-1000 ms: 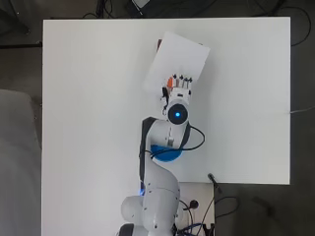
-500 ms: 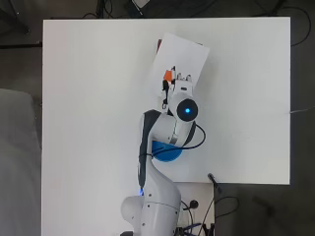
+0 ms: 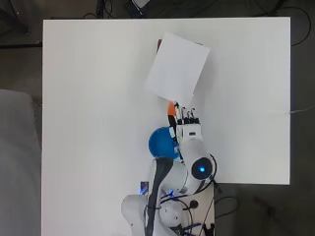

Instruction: Teleoperate dual arm-hand system to pick and place objects

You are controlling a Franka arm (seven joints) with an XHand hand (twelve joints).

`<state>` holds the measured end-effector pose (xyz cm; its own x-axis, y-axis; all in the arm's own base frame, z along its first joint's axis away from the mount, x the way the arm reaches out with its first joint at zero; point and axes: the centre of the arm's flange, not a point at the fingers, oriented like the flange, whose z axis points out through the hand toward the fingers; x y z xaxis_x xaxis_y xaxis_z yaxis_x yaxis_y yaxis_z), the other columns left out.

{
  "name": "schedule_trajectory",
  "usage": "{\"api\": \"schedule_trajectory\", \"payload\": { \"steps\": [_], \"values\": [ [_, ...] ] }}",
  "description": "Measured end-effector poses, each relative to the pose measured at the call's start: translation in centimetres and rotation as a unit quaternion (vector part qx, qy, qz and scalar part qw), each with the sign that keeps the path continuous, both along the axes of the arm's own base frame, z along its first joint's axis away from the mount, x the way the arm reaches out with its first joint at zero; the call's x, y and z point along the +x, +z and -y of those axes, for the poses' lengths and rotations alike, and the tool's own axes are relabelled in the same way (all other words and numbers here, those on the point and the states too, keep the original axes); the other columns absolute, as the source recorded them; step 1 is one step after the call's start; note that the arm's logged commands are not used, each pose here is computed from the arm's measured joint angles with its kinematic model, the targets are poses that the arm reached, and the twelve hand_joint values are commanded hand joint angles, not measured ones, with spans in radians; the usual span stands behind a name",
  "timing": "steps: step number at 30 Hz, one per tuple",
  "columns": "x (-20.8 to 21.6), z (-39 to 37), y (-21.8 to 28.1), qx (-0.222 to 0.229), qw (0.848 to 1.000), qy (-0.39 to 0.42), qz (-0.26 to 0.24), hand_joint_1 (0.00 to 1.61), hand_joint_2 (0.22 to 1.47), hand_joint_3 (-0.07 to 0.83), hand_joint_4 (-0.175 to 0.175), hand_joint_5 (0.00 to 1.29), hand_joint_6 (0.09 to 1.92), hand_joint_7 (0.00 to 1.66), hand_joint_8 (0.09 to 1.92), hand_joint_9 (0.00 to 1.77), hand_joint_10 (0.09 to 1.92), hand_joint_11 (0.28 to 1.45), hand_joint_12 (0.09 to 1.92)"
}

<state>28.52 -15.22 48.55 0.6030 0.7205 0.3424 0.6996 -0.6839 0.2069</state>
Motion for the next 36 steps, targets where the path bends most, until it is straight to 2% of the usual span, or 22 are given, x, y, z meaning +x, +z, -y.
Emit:
{"api": "schedule_trajectory", "payload": {
  "steps": [4,5,6,7,8,9,10,11,12,14,16,22,25,27,28,29,30,31,33,36],
  "values": [
    [-1.5,1.1,-3.7,0.015,1.000,-0.004,-0.016,0.90,1.24,-0.001,0.175,0.72,1.40,0.96,1.92,1.30,1.92,1.03,1.92],
    [-1.5,1.4,-4.5,0.020,1.000,-0.008,-0.022,0.90,1.24,-0.001,0.175,0.72,1.40,0.91,1.92,1.22,1.92,0.95,1.90],
    [-1.5,1.6,-5.2,0.026,0.999,-0.012,-0.032,0.90,1.24,0.000,0.175,0.72,1.40,0.85,1.92,1.10,1.92,0.81,1.84],
    [-1.4,1.7,-5.9,0.030,0.999,-0.015,-0.043,0.89,1.25,0.001,0.175,0.71,1.41,0.79,1.90,0.97,1.91,0.67,1.66],
    [-1.3,1.8,-6.7,0.034,0.998,-0.015,-0.054,0.89,1.25,0.001,0.175,0.70,1.43,0.74,1.88,0.87,1.89,0.59,1.46],
    [-1.2,1.8,-7.5,0.039,0.997,-0.014,-0.062,0.98,1.27,0.006,0.065,0.67,1.40,0.73,1.81,0.81,1.86,0.56,1.24],
    [-1.3,1.7,-8.4,0.043,0.997,-0.012,-0.069,1.05,1.28,0.006,-0.022,0.66,1.38,0.73,1.75,0.77,1.81,0.56,1.04],
    [-1.5,1.5,-9.3,0.049,0.996,-0.008,-0.075,1.10,1.29,0.004,-0.069,0.65,1.36,0.72,1.72,0.75,1.78,0.58,0.88],
    [-1.9,1.3,-10.0,0.054,0.995,-0.005,-0.080,1.12,1.29,0.003,-0.082,0.64,1.36,0.72,1.70,0.72,1.74,0.60,0.74],
    [-2.6,0.9,-10.6,0.059,0.995,-0.001,-0.086,1.11,1.31,0.001,-0.072,0.62,1.39,0.70,1.69,0.68,1.68,0.67,0.45],
    [-3.4,0.4,-11.2,0.060,0.994,0.001,-0.092,1.10,1.32,0.001,-0.061,0.60,1.43,0.67,1.72,0.66,1.67,0.72,0.31],
    [-6.7,0.3,-12.3,0.059,0.993,0.005,-0.102,1.08,1.33,0.000,-0.041,0.59,1.46,0.64,1.74,0.62,1.67,0.76,0.19],
    [-8.2,0.3,-13.5,0.065,0.992,0.010,-0.112,1.08,1.33,-0.002,-0.019,0.61,1.45,0.65,1.71,0.62,1.60,0.77,0.13],
    [-8.7,0.2,-14.4,0.069,0.991,0.009,-0.118,0.58,1.03,-0.016,0.008,0.22,0.53,0.25,0.68,0.25,0.76,0.55,0.09],
    [-8.8,0.1,-14.8,0.074,0.989,0.008,-0.125,0.34,0.92,-0.013,0.014,0.11,0.27,0.13,0.35,0.14,0.44,0.47,0.09],
    [-8.7,-0.1,-15.1,0.079,0.987,0.003,-0.138,0.18,0.87,-0.005,0.018,0.05,0.13,0.06,0.17,0.08,0.25,0.42,0.09],
    [-8.5,-0.1,-15.2,0.085,0.984,-0.005,-0.154,0.09,0.85,-0.002,0.021,0.03,0.09,0.03,0.09,0.06,0.14,0.41,0.09],
    [-8.2,-0.1,-15.2,0.089,0.981,-0.015,-0.170,0.04,0.85,-0.001,0.025,0.01,0.09,0.01,0.09,0.06,0.09,0.40,0.09],
    [-6.8,0.2,-14.1,0.088,0.977,-0.042,-0.188,0.03,0.86,0.002,0.048,0.03,0.09,0.04,0.09,0.14,0.09,0.42,0.09],
    [-3.4,0.8,-9.7,0.062,0.981,-0.070,-0.168,0.06,0.88,0.001,0.077,0.10,0.09,0.13,0.09,0.28,0.09,0.45,0.09]
  ]
}}
